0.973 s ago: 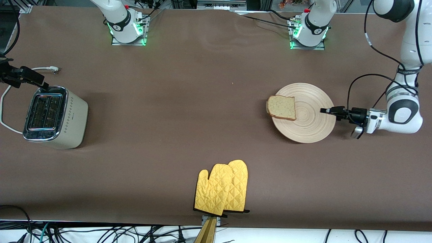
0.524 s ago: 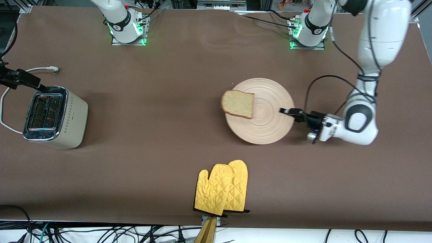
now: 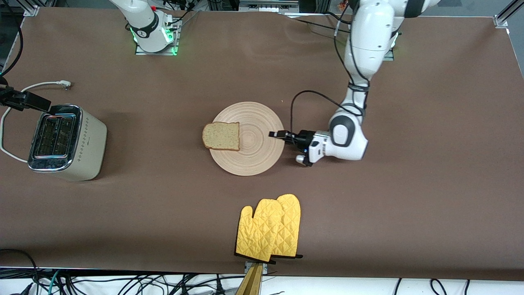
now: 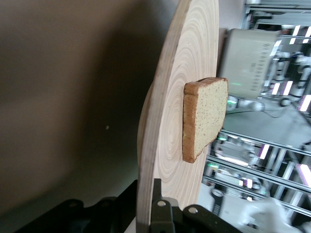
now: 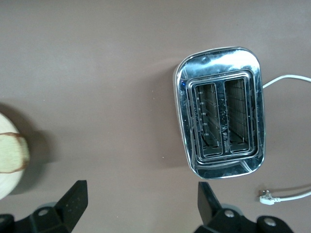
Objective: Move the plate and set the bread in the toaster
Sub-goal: 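Slide the plate with bread toward the toaster with the left gripper, then release the plate with the left gripper while the right gripper reaches the bread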
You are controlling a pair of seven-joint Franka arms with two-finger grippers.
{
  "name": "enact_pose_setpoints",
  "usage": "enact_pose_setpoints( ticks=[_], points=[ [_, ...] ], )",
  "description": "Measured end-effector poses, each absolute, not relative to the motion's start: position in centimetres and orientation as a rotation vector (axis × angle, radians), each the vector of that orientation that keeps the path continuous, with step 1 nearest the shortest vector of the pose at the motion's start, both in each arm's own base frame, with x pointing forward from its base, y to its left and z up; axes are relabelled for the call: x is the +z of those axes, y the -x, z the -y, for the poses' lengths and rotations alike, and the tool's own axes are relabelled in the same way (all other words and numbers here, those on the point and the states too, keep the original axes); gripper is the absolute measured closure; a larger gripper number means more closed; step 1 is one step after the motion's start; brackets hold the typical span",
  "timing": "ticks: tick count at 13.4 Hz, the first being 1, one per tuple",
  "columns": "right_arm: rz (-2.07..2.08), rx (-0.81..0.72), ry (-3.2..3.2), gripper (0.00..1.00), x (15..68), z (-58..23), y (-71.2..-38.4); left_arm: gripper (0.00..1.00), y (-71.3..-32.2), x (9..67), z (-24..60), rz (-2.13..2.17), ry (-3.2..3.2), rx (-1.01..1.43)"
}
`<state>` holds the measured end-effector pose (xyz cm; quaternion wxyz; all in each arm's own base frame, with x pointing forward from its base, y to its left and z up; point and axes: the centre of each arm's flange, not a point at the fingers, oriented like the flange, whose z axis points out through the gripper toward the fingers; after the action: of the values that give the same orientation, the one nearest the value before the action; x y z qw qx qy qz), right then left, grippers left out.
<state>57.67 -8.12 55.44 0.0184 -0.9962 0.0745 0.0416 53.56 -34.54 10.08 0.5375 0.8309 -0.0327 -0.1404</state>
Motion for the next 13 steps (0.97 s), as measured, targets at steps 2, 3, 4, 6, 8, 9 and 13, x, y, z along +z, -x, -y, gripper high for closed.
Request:
enact_pose_setpoints(
  ticks=[2,3,4,6,8,9,13],
  points=[
    [-0.22,0.194,3.046,0.0,52.9,7.5,-58.5,0.86,-53.8,10.3,35.4,0.091,-1.999,-0.311],
    [-0.22,0.229,2.992,0.0,51.1,6.6,-59.1,0.81,-54.2,10.5,35.2,0.087,-2.002,-0.303],
    [-0.211,0.265,2.939,0.0,49.4,5.2,-59.8,0.81,-54.6,10.7,34.9,0.081,-2.005,-0.297],
    [-0.199,0.323,2.881,0.0,46.2,0.4,-61.1,0.66,-55.2,10.9,34.0,0.071,-2.011,-0.282],
    [-0.272,0.309,2.881,0.0,43.0,-8.7,-62.5,0.46,-56.3,11.3,32.5,0.054,-2.014,-0.258],
    [-0.302,0.286,2.895,0.0,41.1,-14.5,-62.5,0.37,-57.2,11.9,31.1,0.047,-2.021,-0.243],
    [-0.281,0.273,2.889,0.0,33.9,-27.2,-60.2,0.0,-62.1,17.7,18.2,0.117,-2.169,-0.206]
  ],
)
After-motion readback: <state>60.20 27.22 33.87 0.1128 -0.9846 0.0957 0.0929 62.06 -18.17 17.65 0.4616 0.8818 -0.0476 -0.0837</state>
